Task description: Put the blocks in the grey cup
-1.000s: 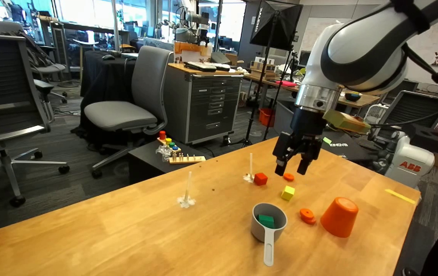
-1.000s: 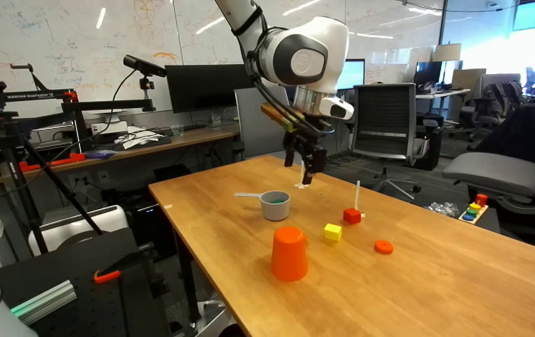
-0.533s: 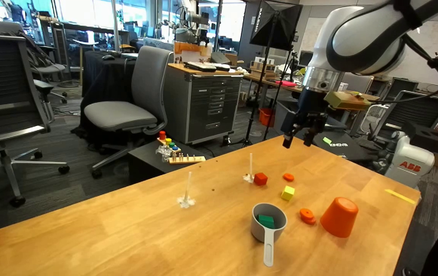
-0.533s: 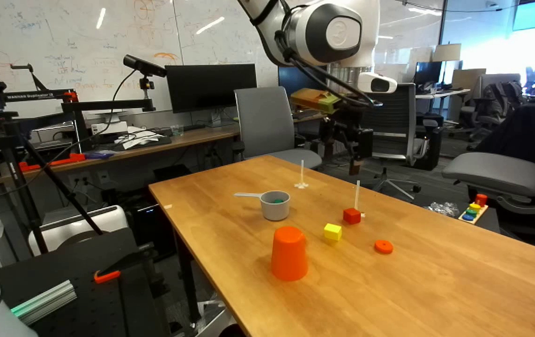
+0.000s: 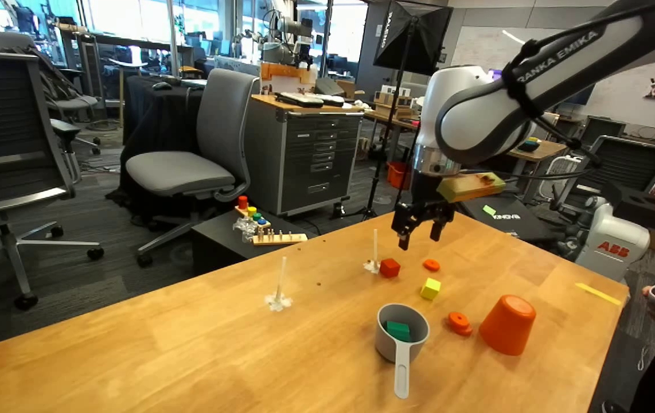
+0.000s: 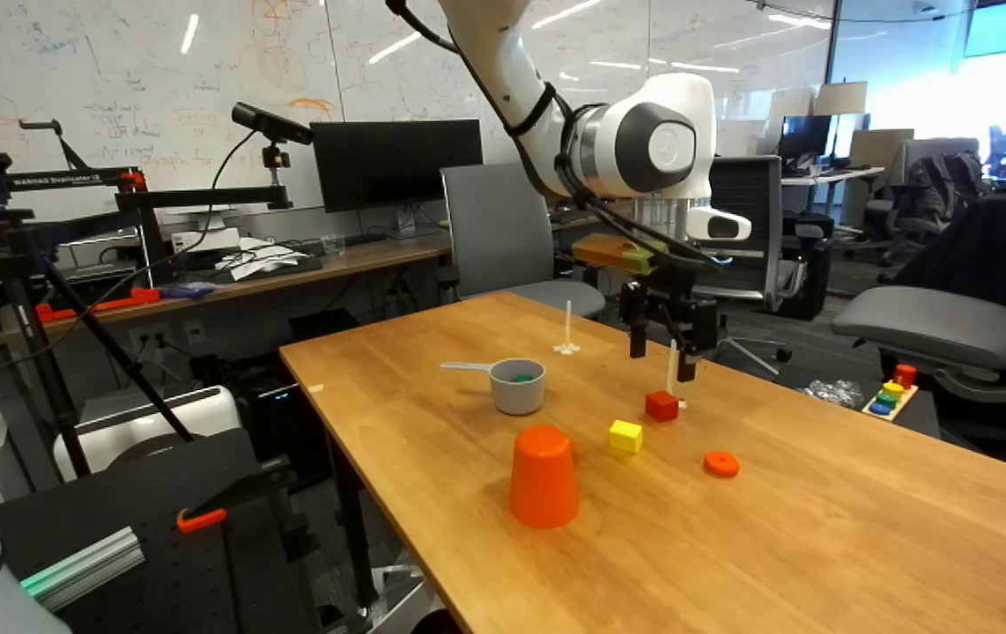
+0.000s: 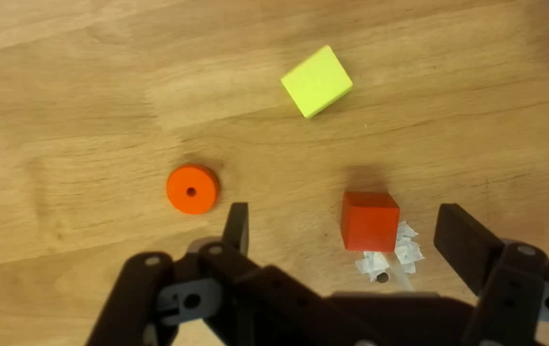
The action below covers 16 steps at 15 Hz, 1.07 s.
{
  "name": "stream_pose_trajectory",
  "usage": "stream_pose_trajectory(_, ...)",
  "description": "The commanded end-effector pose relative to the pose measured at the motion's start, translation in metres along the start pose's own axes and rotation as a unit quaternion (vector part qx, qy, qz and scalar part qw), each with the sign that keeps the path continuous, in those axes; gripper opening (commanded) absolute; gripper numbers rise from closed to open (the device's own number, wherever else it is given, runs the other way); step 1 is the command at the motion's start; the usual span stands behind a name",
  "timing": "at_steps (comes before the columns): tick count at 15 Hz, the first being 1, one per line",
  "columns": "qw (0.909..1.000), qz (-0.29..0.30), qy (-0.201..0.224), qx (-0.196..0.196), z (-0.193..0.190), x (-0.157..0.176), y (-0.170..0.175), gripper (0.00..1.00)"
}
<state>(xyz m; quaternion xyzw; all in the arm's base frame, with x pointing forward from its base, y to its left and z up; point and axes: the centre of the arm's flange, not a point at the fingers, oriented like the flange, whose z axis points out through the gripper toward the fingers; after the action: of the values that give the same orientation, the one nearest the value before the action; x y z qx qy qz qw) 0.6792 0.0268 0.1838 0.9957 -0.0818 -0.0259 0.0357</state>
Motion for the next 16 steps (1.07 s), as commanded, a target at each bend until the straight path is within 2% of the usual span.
stream_pose_trajectory(1,0.9999,0.001,-0.01,-0.012,0.023,0.051,-0.032,1.0)
stream_pose_trajectory(4,0.9997,-0.007,-0.009,-0.021,0.031,0.064,-0.046,1.0)
stream_pose_trajectory(7,0.9997,-0.008,-0.018,-0.012,0.038,0.074,-0.054,1.0)
stream_pose_trajectory(11,0.9984,0.028,-0.047,-0.016,0.046,0.07,-0.053,1.0)
stream_pose_trajectory(15,0.9969,0.055,-0.054,-0.017,0.044,0.068,-0.043,1.0)
stream_pose_trajectory(16,0.9967,0.057,-0.055,-0.02,0.044,0.069,-0.04,0.75)
